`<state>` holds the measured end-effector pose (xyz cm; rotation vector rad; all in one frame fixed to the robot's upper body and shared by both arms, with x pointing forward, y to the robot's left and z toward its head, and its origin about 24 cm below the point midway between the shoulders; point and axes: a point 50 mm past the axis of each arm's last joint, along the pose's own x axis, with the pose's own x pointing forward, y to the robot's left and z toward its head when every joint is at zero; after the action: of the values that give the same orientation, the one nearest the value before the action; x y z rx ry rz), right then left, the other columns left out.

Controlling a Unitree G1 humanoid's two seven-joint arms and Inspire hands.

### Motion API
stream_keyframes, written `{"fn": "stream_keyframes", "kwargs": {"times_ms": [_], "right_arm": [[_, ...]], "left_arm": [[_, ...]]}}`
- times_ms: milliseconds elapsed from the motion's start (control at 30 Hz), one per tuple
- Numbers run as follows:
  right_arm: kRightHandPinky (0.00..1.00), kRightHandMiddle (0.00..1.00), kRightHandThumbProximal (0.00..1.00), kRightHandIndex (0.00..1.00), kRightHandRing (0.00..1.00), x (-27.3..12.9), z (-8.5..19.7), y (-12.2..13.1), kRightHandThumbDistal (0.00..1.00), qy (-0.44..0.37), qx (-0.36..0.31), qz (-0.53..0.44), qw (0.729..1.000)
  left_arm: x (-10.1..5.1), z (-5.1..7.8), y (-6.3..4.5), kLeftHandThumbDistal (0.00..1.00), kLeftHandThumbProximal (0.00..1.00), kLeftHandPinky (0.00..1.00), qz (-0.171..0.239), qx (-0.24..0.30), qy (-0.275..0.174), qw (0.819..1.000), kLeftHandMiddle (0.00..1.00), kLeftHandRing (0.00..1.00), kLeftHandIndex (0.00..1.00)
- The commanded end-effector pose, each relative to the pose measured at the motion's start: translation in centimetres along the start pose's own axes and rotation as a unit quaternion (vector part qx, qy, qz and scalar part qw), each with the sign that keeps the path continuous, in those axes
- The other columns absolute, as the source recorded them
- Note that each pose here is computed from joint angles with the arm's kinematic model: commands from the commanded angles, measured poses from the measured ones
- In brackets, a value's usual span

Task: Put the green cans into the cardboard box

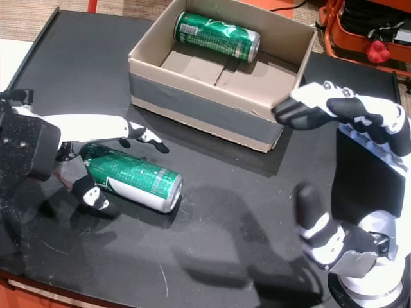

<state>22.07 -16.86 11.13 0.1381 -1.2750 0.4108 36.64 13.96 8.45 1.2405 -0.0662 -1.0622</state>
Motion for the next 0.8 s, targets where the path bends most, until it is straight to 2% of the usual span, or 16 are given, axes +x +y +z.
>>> {"fn": "stream_keyframes", "kwargs": {"times_ms": [0, 100, 133, 233, 300, 333, 400, 467, 500, 533, 567, 600, 633, 667, 733, 767], "right_arm": [[0.71, 0.47, 0.31, 0.44, 0.53, 0.3, 0.5, -0.3, 0.56, -0.018, -0.011, -0.004, 1.000], [0.79, 0.51, 0.16, 0.46, 0.58, 0.2, 1.0, 0.0, 0.51, -0.017, 0.018, 0.001, 1.000], [0.81, 0.52, 0.17, 0.46, 0.58, 0.3, 1.1, 0.1, 0.50, -0.021, 0.024, 0.001, 0.999], [0.85, 0.50, 0.37, 0.44, 0.56, 0.8, 1.3, 0.4, 0.33, -0.032, 0.002, 0.007, 0.999], [0.85, 0.48, 0.37, 0.43, 0.55, 1.0, 1.4, 0.7, 0.27, -0.037, -0.004, -0.004, 0.999], [0.83, 0.49, 0.29, 0.45, 0.55, 1.1, 1.4, 0.7, 0.32, -0.034, 0.018, -0.006, 0.999], [0.76, 0.47, 0.27, 0.44, 0.54, 0.9, 1.6, 0.7, 0.37, -0.016, 0.061, -0.012, 0.998], [0.74, 0.48, 0.22, 0.44, 0.53, 0.9, 1.8, 0.9, 0.38, -0.013, 0.071, -0.019, 0.997], [0.68, 0.46, 0.37, 0.42, 0.50, 0.8, 2.0, 1.1, 0.31, -0.003, 0.075, -0.026, 0.997], [0.65, 0.45, 0.44, 0.42, 0.49, 0.8, 2.1, 1.3, 0.28, 0.004, 0.078, -0.032, 0.996], [0.62, 0.45, 0.58, 0.42, 0.48, 0.9, 2.3, 1.7, 0.10, 0.015, 0.101, -0.043, 0.994], [0.61, 0.46, 0.67, 0.44, 0.48, 0.9, 2.5, 1.9, 0.02, 0.025, 0.126, -0.052, 0.990], [0.61, 0.47, 0.68, 0.44, 0.49, 1.0, 2.6, 2.0, 0.00, 0.030, 0.137, -0.054, 0.989], [0.60, 0.45, 0.62, 0.41, 0.48, 1.0, 2.7, 2.0, 0.03, 0.031, 0.130, -0.058, 0.989], [0.61, 0.44, 0.52, 0.39, 0.47, 1.0, 2.7, 1.7, 0.17, 0.031, 0.122, -0.053, 0.991], [0.63, 0.44, 0.39, 0.40, 0.50, 1.0, 2.6, 1.4, 0.19, 0.025, 0.113, -0.046, 0.992]], "left_arm": [[0.7, -0.2, -1.9, 0.91, 0.00, 0.86, -0.015, 0.024, 0.012, 1.000, 0.90, 0.92, 0.86], [1.4, -0.1, -2.6, 0.76, 0.07, 0.83, 0.009, 0.078, 0.027, 0.997, 0.85, 0.88, 0.80], [1.6, 0.0, -2.8, 0.73, 0.06, 0.82, 0.019, 0.095, 0.030, 0.995, 0.85, 0.87, 0.79], [2.3, 0.5, -3.0, 0.71, 0.12, 0.80, 0.041, 0.157, 0.026, 0.986, 0.79, 0.82, 0.76], [2.7, 0.9, -3.1, 0.78, 0.08, 0.77, 0.054, 0.211, 0.015, 0.976, 0.73, 0.76, 0.72], [2.8, 1.0, -3.2, 0.81, 0.07, 0.75, 0.054, 0.241, 0.008, 0.969, 0.71, 0.73, 0.71], [3.2, 1.2, -3.3, 0.90, 0.13, 0.73, 0.031, 0.332, 0.000, 0.943, 0.68, 0.69, 0.71], [3.3, 1.3, -3.4, 0.98, 0.08, 0.66, 0.017, 0.388, -0.011, 0.921, 0.59, 0.61, 0.61], [3.3, 1.3, -3.6, 0.93, 0.10, 0.62, 0.015, 0.406, -0.017, 0.914, 0.54, 0.56, 0.54], [3.4, 1.3, -3.7, 0.90, 0.12, 0.58, 0.014, 0.418, -0.022, 0.908, 0.51, 0.52, 0.50], [3.4, 1.3, -3.9, 0.77, 0.14, 0.52, 0.014, 0.426, -0.026, 0.904, 0.46, 0.45, 0.45], [3.4, 1.3, -4.0, 0.70, 0.16, 0.48, 0.013, 0.428, -0.027, 0.903, 0.43, 0.42, 0.42], [3.4, 1.3, -4.1, 0.66, 0.15, 0.45, 0.012, 0.428, -0.027, 0.903, 0.40, 0.37, 0.38], [3.5, 1.3, -4.2, 0.65, 0.13, 0.43, 0.012, 0.430, -0.029, 0.902, 0.35, 0.34, 0.34], [3.4, 1.2, -4.2, 0.66, 0.12, 0.43, 0.012, 0.446, -0.034, 0.894, 0.35, 0.33, 0.33], [3.3, 1.1, -4.2, 0.68, 0.11, 0.44, 0.014, 0.451, -0.036, 0.892, 0.34, 0.33, 0.33]]}}
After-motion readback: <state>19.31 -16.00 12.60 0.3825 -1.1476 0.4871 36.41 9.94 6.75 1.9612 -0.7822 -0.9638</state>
